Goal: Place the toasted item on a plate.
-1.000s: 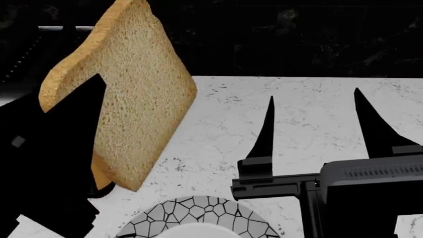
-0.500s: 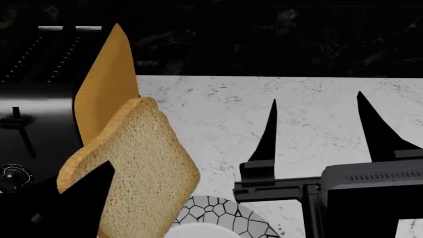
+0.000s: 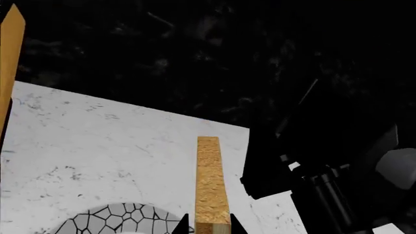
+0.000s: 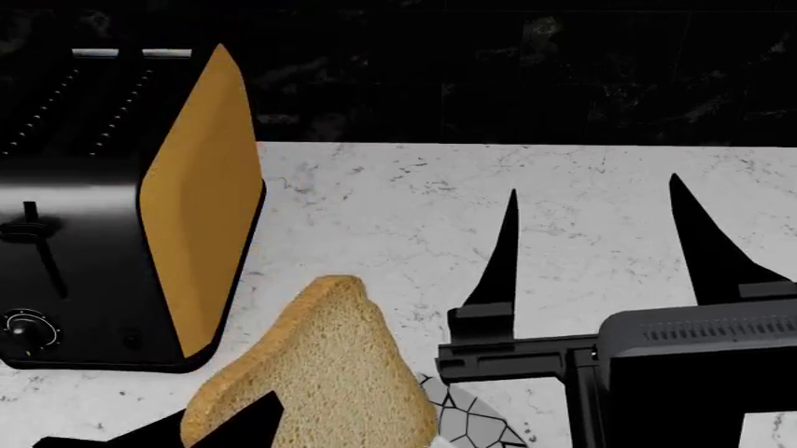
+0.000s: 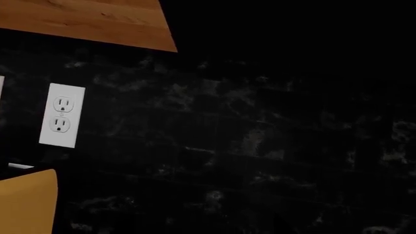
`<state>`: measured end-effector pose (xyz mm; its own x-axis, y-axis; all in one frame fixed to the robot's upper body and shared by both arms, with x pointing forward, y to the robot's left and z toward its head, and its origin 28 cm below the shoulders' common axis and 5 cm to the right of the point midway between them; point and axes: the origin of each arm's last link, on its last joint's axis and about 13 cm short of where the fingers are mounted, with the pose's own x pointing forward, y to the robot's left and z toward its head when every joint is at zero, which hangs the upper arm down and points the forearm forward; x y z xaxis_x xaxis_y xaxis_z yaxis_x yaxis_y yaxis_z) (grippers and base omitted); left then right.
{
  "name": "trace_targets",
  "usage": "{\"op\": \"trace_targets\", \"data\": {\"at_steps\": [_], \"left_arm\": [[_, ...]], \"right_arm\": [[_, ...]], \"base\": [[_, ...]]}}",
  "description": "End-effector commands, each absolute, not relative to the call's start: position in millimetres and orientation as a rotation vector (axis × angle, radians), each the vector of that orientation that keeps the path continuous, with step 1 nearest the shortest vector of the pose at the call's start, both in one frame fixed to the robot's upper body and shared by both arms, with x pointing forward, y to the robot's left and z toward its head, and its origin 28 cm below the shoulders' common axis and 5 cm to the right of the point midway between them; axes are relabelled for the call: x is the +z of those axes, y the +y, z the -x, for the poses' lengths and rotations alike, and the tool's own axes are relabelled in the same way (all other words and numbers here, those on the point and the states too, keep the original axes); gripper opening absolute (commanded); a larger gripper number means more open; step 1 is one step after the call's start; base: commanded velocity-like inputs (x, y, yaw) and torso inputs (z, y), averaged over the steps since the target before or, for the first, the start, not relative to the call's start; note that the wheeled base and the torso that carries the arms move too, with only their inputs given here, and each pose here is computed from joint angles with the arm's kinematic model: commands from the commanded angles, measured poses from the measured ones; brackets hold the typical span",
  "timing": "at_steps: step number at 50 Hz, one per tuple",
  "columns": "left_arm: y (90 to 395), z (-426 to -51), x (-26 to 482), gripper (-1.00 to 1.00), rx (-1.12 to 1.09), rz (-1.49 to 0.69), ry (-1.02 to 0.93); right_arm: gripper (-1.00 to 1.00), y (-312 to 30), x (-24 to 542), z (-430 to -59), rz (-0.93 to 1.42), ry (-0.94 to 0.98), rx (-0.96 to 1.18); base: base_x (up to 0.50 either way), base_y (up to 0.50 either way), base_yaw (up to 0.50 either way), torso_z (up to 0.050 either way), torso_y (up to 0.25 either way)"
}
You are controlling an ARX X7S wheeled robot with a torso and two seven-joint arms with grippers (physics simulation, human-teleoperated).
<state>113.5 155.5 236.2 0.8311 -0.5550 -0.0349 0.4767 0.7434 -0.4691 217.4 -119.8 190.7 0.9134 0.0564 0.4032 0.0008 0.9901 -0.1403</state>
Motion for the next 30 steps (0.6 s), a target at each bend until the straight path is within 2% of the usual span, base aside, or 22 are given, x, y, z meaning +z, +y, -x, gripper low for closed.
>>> {"op": "trace_targets", "data": {"at_steps": [1,30], "left_arm": [[149,-115,219,-1.00,-0.590,0.504,0.235],[148,-128,203,-1.00,-0.538,0.585,0.258]], "right_arm": [[1.00,-121,189,-216,0.141,-0.416,0.025],[1.00,-121,190,-216,0.145,-0.414,0.028]], "base": [[0.00,0.00,0.00,0.000,0.000],[0.00,0.00,0.00,0.000,0.000]]}}
